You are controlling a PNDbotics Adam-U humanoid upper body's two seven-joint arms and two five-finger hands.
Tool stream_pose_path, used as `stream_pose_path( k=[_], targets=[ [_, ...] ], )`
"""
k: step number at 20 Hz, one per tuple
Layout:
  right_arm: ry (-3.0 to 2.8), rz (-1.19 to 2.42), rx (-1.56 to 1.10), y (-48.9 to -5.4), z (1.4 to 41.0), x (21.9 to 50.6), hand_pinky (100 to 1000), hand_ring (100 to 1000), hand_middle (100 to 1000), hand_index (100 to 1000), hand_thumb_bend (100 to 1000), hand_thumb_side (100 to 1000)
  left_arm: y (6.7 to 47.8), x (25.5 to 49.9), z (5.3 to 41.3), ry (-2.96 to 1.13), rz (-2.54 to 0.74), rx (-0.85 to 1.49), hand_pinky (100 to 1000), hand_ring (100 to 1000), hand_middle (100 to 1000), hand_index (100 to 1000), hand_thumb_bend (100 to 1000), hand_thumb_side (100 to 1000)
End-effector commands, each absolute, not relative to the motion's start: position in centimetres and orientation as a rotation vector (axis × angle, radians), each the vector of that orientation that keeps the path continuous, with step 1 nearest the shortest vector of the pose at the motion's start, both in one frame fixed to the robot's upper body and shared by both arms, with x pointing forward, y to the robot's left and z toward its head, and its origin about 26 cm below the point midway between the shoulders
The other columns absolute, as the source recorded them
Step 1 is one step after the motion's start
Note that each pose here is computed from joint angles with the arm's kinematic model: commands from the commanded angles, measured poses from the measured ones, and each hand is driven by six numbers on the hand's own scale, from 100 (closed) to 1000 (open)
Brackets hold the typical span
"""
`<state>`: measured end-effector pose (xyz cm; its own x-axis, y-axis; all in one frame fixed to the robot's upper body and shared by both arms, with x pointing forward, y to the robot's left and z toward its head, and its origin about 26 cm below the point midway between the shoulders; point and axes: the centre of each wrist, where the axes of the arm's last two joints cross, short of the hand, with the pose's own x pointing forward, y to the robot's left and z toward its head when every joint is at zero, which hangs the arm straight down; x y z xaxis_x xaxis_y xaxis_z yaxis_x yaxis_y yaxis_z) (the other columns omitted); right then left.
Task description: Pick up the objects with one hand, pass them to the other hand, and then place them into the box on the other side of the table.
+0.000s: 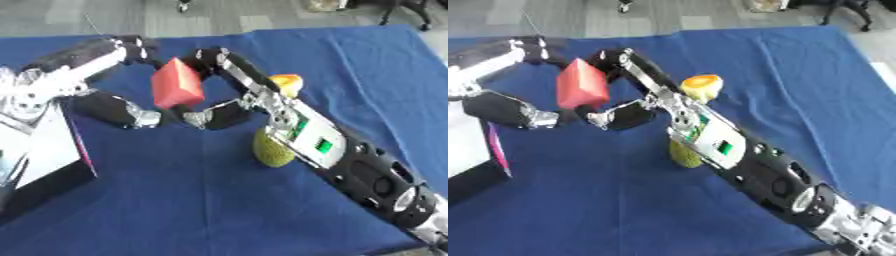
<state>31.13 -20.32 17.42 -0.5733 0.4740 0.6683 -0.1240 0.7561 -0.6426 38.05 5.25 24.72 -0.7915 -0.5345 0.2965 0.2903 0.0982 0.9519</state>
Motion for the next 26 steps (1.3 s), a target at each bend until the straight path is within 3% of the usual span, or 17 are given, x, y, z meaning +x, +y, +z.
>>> stream_pose_path(
  k=[1,6,13,26],
  targets=[
    [-2.063,0.834,-0.270,-20.3,18.2,31.0,688,684,533,614,100,100,5.1,37.8,25.6,-1.800,-1.759,0.239,902,875,946,810,529,514],
    [-2.067,0.835,-0.266,-20.3,18.3,31.0,688,684,533,614,100,100,5.1,38.0,25.3,-1.796,-1.740,0.242,900,871,942,804,467,511],
    [-2.074,0.841,-0.259,-20.1,18.3,30.9,684,682,531,612,100,100,5.0,38.2,24.9,-1.794,-1.709,0.245,890,862,930,785,288,450],
    [-2.083,0.854,-0.242,-19.9,18.5,30.6,679,683,529,610,100,100,4.7,38.8,24.3,-1.779,-1.699,0.237,862,828,879,696,291,366]
  ],
)
